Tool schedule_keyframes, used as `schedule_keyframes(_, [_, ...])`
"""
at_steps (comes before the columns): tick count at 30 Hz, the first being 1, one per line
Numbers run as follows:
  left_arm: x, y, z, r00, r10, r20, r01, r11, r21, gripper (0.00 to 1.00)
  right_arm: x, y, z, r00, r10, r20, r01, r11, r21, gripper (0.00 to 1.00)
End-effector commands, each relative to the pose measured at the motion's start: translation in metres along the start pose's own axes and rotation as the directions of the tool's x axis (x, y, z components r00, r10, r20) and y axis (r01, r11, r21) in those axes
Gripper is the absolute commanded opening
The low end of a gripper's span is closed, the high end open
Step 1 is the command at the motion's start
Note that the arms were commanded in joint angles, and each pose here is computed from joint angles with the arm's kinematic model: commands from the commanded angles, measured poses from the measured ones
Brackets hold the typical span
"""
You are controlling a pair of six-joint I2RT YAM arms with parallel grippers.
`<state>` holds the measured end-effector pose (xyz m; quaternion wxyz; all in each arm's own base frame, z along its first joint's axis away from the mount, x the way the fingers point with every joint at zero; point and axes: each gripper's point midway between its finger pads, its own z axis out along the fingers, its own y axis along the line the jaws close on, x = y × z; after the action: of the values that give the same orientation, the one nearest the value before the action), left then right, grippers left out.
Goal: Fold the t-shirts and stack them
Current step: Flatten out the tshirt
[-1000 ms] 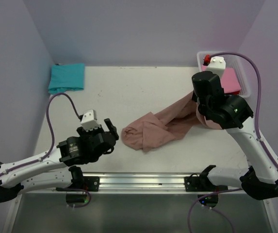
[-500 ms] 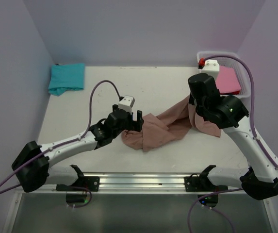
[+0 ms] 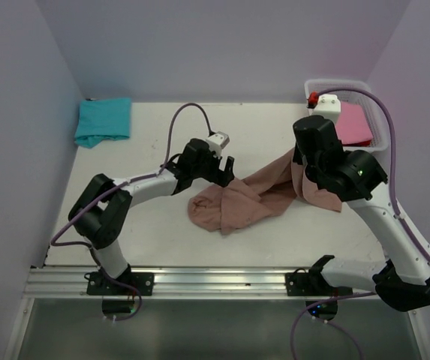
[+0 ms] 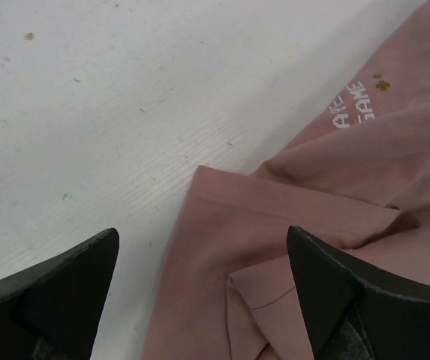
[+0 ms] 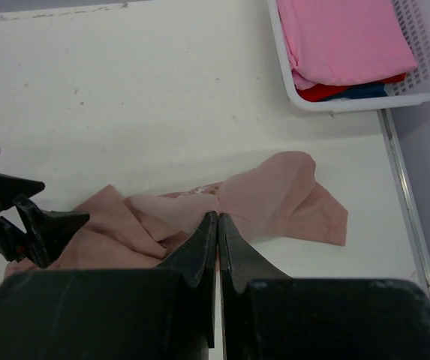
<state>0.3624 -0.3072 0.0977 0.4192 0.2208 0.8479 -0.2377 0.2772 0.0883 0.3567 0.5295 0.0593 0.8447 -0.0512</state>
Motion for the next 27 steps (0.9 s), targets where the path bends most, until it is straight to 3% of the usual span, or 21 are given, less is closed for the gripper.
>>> schedule_keyframes(1, [-0.02, -0.019, 0.011, 0.996, 0.073, 0.043, -0.078, 0.987, 0.138, 0.95, -0.005, -0.007, -0.007, 0.999, 0.029, 0.026, -0.029, 1.0, 0.0, 0.0])
schedule_keyframes(7, [0.013, -0.014, 0.037, 0.992, 0.102, -0.074, -0.088, 0.982, 0.167, 0.89, -0.005, -0.005, -0.007, 0.999, 0.031, 0.025, -0.031, 0.999, -0.008, 0.0])
schedule_keyframes(23, [0.034, 0.01, 0.072, 0.985, 0.11, -0.133, -0.095, 0.989, 0.116, 0.82, -0.004, -0.01, -0.01, 0.999, 0.026, 0.031, -0.026, 1.0, -0.004, 0.0])
schedule_keyframes(27, [0.04, 0.008, 0.081, 0.984, 0.105, -0.146, -0.085, 0.987, 0.135, 0.69, -0.003, -0.011, -0.009, 0.999, 0.024, 0.031, -0.024, 1.0, 0.001, 0.0])
